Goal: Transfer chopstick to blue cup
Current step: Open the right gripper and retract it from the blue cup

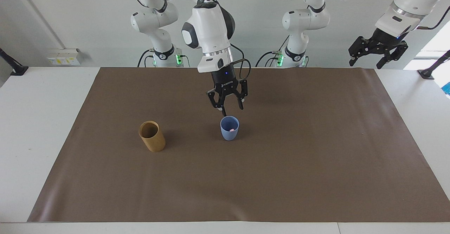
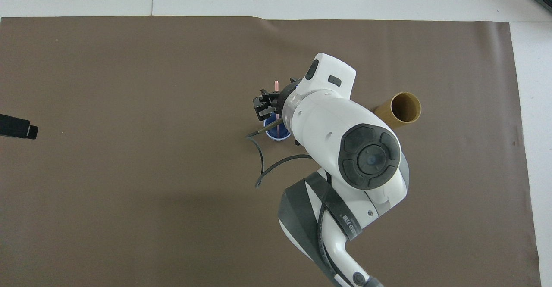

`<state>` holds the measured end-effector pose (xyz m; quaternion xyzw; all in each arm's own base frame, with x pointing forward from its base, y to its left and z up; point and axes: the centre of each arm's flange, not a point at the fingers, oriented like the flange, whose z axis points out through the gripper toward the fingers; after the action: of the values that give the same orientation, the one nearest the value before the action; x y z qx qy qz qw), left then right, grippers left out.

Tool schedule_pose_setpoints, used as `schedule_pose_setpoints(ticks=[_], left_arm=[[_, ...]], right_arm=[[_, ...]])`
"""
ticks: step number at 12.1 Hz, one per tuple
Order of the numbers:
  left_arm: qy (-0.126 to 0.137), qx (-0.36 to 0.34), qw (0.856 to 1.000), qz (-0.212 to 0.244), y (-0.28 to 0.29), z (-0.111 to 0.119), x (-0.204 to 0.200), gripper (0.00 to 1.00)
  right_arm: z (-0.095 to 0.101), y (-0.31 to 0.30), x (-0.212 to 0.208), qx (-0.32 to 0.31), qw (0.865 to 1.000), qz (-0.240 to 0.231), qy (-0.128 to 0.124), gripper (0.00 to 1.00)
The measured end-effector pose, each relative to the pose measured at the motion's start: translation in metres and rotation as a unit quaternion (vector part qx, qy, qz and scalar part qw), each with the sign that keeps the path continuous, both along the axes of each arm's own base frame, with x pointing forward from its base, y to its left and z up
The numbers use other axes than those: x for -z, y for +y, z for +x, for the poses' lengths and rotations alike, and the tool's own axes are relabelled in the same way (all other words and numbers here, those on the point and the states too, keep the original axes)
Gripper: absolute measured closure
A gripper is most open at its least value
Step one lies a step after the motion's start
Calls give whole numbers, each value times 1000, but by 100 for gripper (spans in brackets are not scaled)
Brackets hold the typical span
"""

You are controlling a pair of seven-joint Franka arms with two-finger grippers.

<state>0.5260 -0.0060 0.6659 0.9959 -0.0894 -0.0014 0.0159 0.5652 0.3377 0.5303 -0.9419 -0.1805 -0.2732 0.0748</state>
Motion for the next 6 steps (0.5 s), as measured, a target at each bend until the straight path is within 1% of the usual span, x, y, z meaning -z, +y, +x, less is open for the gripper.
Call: schedule_pose_setpoints(ticks=[1,2,3,4,5,6], left_arm=[[0,0,1000,0,0,0,0,0],[0,-1,1000,0,1,0,0,0],[0,-1,1000,0,1,0,0,0],[0,-1,1000,0,1,0,0,0],[0,-1,1000,0,1,0,0,0],[0,-1,1000,0,1,0,0,0]], right_arm=[[0,-6,-6,8,1000,-1,9,25],[-2,-17,-15,21,999,-8,25,19],[-4,-34,-27,37,998,-16,45,19],[-8,-55,-40,55,996,-27,65,14],[-10,-79,-52,74,993,-36,82,13],[-12,-105,-63,94,990,-42,97,2]])
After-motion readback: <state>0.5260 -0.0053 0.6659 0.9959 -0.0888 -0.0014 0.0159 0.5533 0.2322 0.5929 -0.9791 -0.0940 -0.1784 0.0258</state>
